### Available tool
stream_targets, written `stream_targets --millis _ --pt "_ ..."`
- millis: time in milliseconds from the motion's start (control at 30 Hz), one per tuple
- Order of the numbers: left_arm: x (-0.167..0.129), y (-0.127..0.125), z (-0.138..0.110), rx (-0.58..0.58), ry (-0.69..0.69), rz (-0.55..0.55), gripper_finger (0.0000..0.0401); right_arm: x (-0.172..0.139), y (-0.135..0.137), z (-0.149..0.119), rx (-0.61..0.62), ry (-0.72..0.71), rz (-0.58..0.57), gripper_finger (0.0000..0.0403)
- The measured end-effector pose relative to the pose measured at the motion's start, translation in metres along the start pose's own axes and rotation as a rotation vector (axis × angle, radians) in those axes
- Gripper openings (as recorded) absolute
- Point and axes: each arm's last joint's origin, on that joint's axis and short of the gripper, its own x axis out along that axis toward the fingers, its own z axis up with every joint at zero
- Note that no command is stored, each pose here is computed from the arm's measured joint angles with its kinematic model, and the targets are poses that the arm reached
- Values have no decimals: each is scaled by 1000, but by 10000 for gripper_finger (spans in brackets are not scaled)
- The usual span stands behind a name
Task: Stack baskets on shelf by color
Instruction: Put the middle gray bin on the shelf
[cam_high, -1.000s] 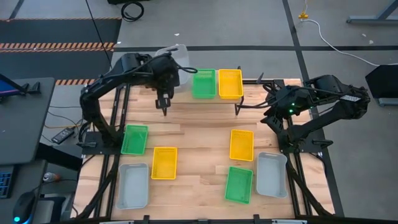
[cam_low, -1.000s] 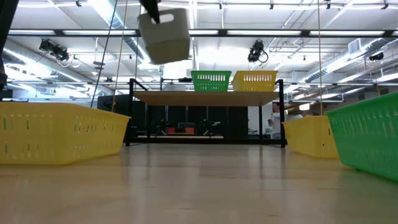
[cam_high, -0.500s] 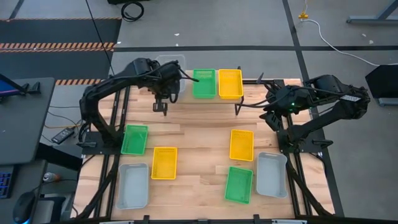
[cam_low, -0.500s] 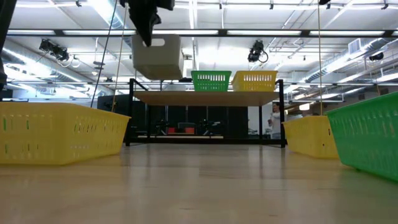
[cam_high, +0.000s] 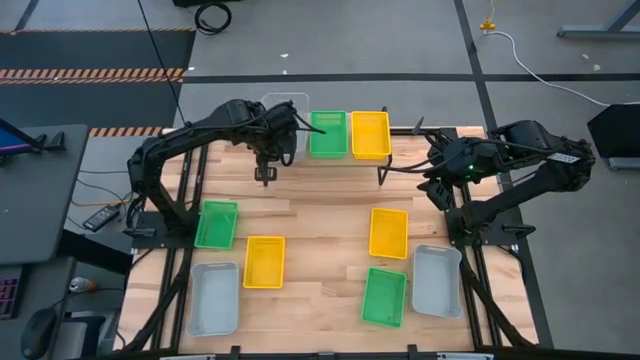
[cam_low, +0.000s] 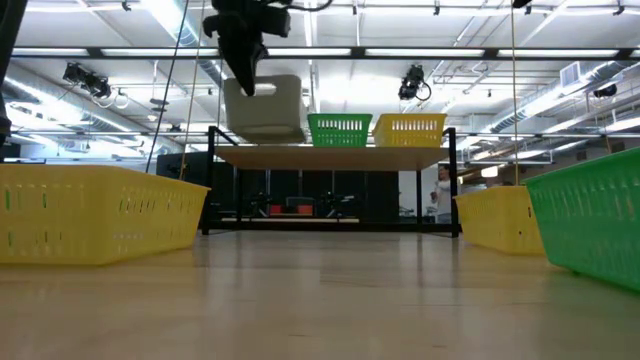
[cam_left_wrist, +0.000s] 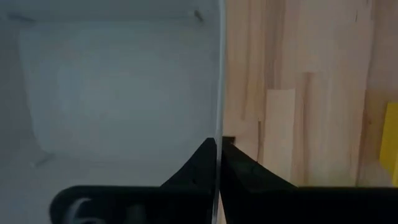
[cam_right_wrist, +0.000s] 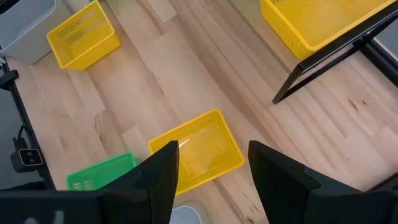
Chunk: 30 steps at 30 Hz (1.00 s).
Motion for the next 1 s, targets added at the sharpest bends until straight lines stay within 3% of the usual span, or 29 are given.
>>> stream_targets --millis 400,1000 --pt "20 -5 -4 -22 58 -24 27 0 0 0 22 1 1 200" --pt "20 -1 -4 -71 92 109 81 0 0 0 31 7 9 200"
